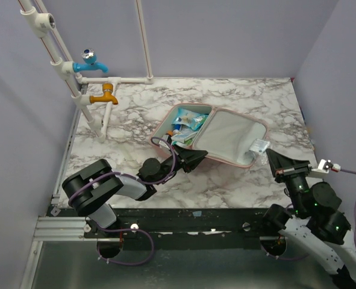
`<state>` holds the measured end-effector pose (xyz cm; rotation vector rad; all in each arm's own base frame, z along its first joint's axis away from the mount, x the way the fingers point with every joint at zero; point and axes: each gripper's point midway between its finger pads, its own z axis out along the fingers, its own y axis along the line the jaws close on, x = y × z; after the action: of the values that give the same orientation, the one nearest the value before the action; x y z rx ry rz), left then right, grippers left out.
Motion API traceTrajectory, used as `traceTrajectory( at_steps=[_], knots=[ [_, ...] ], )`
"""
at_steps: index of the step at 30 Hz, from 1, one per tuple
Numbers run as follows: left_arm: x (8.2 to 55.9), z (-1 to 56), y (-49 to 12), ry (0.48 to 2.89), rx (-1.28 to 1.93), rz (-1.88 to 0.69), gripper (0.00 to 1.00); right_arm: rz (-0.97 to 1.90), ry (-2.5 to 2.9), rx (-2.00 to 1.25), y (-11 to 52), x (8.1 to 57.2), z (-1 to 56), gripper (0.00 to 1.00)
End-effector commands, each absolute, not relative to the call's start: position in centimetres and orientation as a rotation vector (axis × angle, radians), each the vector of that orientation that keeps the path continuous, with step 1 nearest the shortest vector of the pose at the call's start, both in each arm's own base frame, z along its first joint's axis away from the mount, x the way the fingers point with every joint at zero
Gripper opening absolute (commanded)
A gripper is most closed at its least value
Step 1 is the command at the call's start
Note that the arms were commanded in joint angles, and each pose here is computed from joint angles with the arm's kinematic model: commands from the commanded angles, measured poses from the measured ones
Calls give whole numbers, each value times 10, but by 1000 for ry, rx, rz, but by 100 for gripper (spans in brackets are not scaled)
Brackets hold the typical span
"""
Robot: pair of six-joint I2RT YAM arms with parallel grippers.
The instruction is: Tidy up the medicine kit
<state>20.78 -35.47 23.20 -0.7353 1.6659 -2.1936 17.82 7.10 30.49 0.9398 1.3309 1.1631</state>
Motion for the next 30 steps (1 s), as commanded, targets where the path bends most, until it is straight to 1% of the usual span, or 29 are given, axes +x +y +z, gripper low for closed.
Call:
traceTrajectory(
  at_steps=[1,8,12,20,30],
  knots=[
    [190,305,-335,1370,-558,-2381,0,903,1555,937,49,164,265,1],
    [187,315,-336,1344,-513,-2397,0,838,1695,899,58,161,236,1],
    [186,315,-335,1345,-512,-2398,0,836,1718,888,64,163,231,1],
    [184,311,-341,1378,-463,-2393,0,775,1712,840,65,172,254,1],
    [182,302,-351,1427,-410,-2387,0,614,1827,640,82,186,271,1]
  ],
)
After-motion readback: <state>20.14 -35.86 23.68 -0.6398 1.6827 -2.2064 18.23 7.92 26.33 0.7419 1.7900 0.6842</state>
